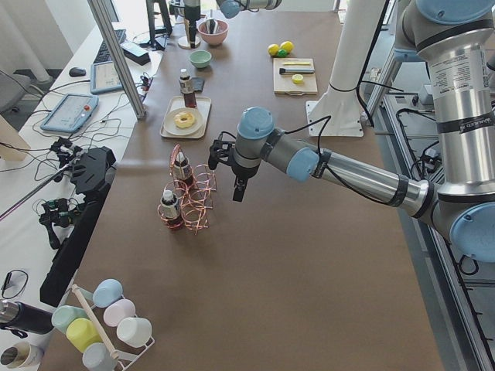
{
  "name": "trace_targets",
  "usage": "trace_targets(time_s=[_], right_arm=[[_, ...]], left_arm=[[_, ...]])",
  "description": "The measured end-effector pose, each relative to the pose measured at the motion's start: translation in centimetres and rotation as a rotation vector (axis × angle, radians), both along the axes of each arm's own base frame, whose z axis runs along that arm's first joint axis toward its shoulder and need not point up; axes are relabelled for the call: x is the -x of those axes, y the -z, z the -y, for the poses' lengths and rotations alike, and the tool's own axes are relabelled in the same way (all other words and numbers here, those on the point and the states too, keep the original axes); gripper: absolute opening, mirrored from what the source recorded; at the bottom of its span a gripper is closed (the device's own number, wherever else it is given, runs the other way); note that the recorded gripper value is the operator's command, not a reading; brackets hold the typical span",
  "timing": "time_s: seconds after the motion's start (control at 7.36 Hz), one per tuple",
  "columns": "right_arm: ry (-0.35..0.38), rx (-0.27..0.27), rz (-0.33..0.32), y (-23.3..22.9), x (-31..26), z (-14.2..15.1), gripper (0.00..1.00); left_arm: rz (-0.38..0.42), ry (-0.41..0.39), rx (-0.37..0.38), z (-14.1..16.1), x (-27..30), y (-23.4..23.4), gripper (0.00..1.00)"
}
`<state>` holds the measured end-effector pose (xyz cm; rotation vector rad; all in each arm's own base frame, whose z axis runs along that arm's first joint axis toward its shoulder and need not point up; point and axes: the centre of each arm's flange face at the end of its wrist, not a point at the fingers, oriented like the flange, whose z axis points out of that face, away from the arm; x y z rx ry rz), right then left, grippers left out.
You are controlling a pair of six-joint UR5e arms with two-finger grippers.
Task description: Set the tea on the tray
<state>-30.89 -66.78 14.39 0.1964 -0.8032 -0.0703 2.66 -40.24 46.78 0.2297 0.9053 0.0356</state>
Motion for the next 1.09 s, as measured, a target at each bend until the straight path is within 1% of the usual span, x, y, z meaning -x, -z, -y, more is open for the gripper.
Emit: trace_targets(time_s=[0.14, 0.27, 0.41, 0.54, 0.68, 0.81, 0.95, 1.09], right_arm=[[0.028, -0.027, -0.017, -4.2, -4.5, -3.1, 1.0], [0.056, -0.048, -0.022, -8.8, -9.6, -6.0, 1.0], [0.086, -0.062, -0.038, -13.4, -14.0, -8.3, 1.0], [0.134, -0.086, -0.069, -18.2, -18.1, -9.9, 1.0], [0.178, -0.09, -0.091, -23.2, -22.3, -11.4, 1.0], [0.22, -0.086, -0.103, -28.6, -26.3, -13.5, 1.0], [0.244, -0.08, -0.109, -32.7, -30.0, -15.4, 1.0], [0.249, -0.071, -0.106, -35.4, -32.7, -17.0, 1.0]], left_arm=[[0.014, -0.004, 0.003, 0.1, 0.9, -1.7, 0.96], [0.037, -0.016, -0.016, 0.1, 2.6, -4.0, 0.96], [0.057, -0.034, -0.027, 0.3, 4.0, -5.9, 0.96], [0.073, -0.051, -0.027, 0.3, 5.3, -7.1, 0.96], [0.084, -0.064, -0.013, 0.3, 6.8, -7.6, 0.97], [0.092, -0.071, 0.004, 0.0, 8.4, -8.0, 0.97], [0.094, -0.066, 0.025, -0.2, 9.6, -8.2, 0.97], [0.094, -0.063, 0.037, -0.2, 10.0, -8.4, 0.97]])
